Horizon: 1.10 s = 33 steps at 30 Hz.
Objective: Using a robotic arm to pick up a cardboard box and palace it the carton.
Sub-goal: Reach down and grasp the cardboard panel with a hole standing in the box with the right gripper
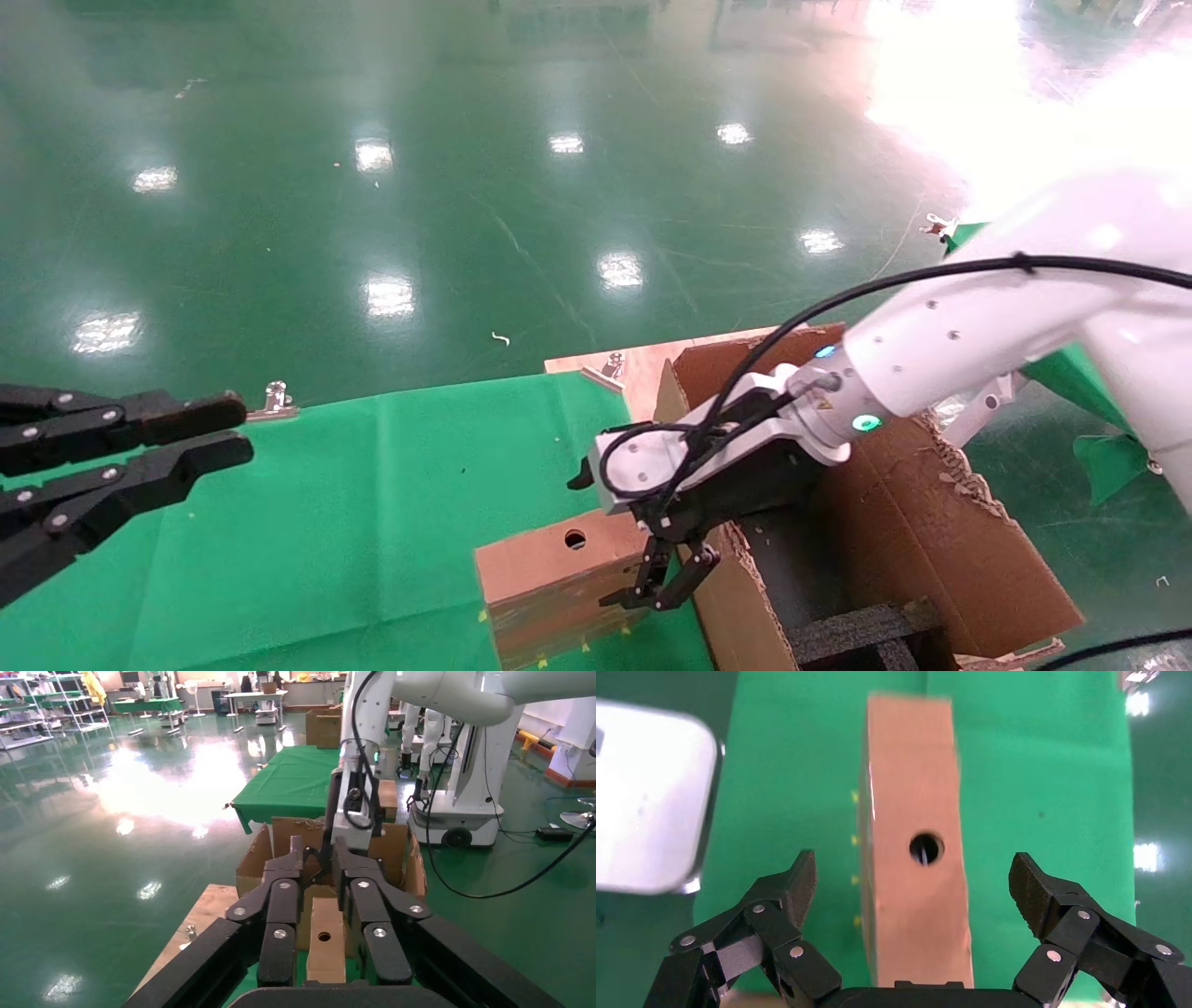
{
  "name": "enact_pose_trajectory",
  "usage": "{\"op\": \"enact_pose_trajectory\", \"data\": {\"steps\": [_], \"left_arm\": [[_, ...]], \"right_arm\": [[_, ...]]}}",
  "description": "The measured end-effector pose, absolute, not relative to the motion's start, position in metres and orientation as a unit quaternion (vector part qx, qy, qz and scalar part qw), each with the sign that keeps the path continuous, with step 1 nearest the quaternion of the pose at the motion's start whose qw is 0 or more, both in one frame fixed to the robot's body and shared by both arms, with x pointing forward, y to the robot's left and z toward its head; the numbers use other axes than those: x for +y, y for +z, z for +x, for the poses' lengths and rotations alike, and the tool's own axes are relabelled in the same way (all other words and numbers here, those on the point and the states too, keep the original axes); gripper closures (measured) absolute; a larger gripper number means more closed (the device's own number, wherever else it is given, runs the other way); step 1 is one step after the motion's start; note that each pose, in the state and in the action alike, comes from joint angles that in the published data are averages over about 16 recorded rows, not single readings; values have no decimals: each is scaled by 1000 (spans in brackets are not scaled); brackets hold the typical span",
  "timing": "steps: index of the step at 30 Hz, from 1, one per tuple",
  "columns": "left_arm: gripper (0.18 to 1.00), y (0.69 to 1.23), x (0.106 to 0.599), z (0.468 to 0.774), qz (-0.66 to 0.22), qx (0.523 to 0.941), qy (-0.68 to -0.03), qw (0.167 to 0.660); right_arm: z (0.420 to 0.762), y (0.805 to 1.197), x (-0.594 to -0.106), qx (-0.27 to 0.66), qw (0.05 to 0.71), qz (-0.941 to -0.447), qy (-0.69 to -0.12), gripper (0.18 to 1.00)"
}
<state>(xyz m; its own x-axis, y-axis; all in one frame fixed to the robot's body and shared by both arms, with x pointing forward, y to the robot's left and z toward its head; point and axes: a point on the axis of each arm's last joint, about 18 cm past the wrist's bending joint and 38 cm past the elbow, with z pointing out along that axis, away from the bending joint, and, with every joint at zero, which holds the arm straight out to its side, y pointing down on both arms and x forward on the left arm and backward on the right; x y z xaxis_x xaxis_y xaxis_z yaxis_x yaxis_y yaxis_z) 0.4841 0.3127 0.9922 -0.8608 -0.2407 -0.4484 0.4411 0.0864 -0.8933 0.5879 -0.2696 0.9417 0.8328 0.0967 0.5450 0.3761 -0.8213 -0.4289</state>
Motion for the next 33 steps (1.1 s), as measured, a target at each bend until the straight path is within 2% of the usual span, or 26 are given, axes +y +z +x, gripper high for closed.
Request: {"op": "enact_pose_trajectory", "data": {"steps": [9, 16, 22, 28, 33], "left_arm": [[945, 992, 313, 484, 72, 692, -672, 254], [955, 992, 313, 484, 72, 692, -672, 254], [915, 992, 313, 484, 72, 692, -672, 254], [837, 992, 313, 484, 72, 692, -672, 254], [736, 992, 313, 484, 72, 692, -672, 254]], "right_arm": [[605, 940, -255, -157, 202, -934, -251, 178], [612, 936, -248, -171, 174, -939, -243, 178], [614, 934, -245, -176, 164, -941, -240, 181], [615, 934, -245, -176, 163, -941, -240, 201], [614, 934, -245, -176, 164, -940, -240, 237]]}}
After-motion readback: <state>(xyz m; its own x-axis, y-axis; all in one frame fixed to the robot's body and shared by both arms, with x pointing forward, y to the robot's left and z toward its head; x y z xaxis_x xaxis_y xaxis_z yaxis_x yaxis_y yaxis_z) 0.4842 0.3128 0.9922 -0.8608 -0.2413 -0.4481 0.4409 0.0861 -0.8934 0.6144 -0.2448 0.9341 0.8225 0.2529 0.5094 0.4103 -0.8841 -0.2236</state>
